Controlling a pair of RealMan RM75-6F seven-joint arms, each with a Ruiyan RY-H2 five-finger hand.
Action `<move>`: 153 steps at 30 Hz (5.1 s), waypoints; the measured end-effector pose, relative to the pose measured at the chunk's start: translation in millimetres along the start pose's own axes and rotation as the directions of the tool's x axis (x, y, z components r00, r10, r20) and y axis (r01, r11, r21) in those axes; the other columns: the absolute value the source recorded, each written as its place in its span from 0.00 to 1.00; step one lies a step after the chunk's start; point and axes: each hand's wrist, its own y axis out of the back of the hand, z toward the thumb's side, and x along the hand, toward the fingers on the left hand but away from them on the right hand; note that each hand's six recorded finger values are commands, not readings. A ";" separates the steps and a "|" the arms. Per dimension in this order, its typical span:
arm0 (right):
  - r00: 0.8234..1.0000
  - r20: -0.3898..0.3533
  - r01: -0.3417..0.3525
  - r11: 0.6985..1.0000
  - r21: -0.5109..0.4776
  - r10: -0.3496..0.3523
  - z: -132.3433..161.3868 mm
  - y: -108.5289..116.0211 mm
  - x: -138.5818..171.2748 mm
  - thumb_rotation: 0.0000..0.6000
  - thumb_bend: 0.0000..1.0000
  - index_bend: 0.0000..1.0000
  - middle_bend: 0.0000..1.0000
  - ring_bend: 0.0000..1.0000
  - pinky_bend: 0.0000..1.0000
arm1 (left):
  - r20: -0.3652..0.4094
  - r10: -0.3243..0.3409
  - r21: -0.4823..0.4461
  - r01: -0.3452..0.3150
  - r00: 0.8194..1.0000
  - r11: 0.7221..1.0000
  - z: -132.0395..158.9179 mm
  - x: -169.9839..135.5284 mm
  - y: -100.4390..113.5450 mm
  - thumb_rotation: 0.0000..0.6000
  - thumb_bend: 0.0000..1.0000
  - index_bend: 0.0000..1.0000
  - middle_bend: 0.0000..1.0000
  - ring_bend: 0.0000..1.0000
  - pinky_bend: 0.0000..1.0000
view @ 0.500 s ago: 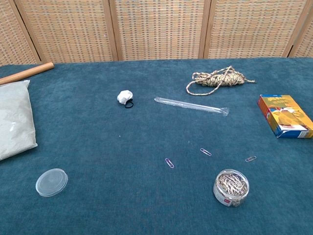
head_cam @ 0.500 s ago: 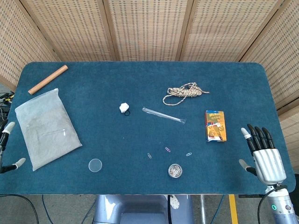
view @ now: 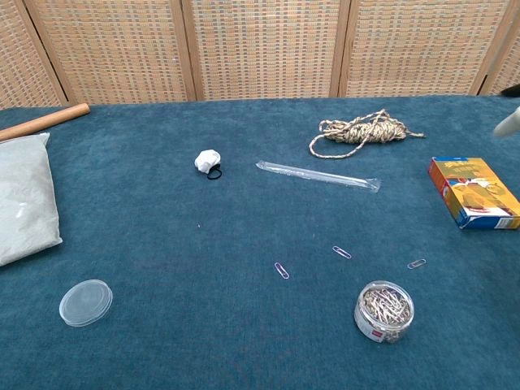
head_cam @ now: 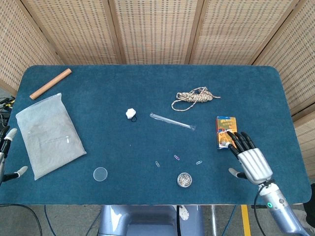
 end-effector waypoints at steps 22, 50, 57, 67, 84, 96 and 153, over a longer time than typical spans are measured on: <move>0.969 -0.066 -0.236 0.970 0.065 0.240 40.2 -90.1 -78.0 1.00 0.25 0.48 0.00 0.00 0.00 | -0.021 -0.034 0.015 0.034 0.999 0.999 -2.1 10.1 -9.6 1.00 0.00 0.00 0.00 0.00 0.00; 0.959 -0.066 -0.272 0.960 0.067 0.276 51.0 -114.9 -87.7 1.00 0.31 0.51 0.00 0.00 0.00 | -0.018 -0.039 0.018 0.039 0.999 0.999 -0.4 10.5 -11.4 1.00 0.00 0.00 0.00 0.00 0.00; 0.954 -0.063 -0.287 0.955 0.075 0.292 51.4 -117.8 -88.3 1.00 0.32 0.51 0.00 0.00 0.00 | -0.017 -0.040 0.018 0.040 0.999 0.999 0.0 10.4 -11.7 1.00 0.00 0.00 0.00 0.00 0.00; 0.950 -0.050 -0.303 0.950 0.079 0.308 52.4 -122.5 -93.2 1.00 0.35 0.54 0.00 0.00 0.00 | -0.016 -0.041 0.017 0.041 0.999 0.999 0.3 10.6 -12.0 1.00 0.00 0.00 0.00 0.00 0.00; 0.953 -0.045 -0.296 0.952 0.076 0.300 51.2 -116.9 -91.6 1.00 0.49 0.69 0.00 0.00 0.00 | -0.014 -0.044 0.015 0.045 0.999 0.999 0.3 10.9 -12.0 1.00 0.00 0.00 0.00 0.00 0.00; 0.953 -0.185 -0.235 0.971 0.036 0.238 89.7 -73.4 -76.4 1.00 0.49 0.69 0.00 0.00 0.00 | -0.010 -0.046 0.015 0.046 0.999 0.999 1.5 10.7 -12.2 1.00 0.00 0.00 0.00 0.00 0.00; 0.897 -0.308 -0.309 0.948 0.078 0.318 136.5 -81.4 -55.6 1.00 0.35 0.44 0.00 0.00 0.00 | 0.000 -0.057 0.019 0.057 0.998 0.998 3.9 9.8 -15.6 1.00 0.00 0.00 0.00 0.00 0.00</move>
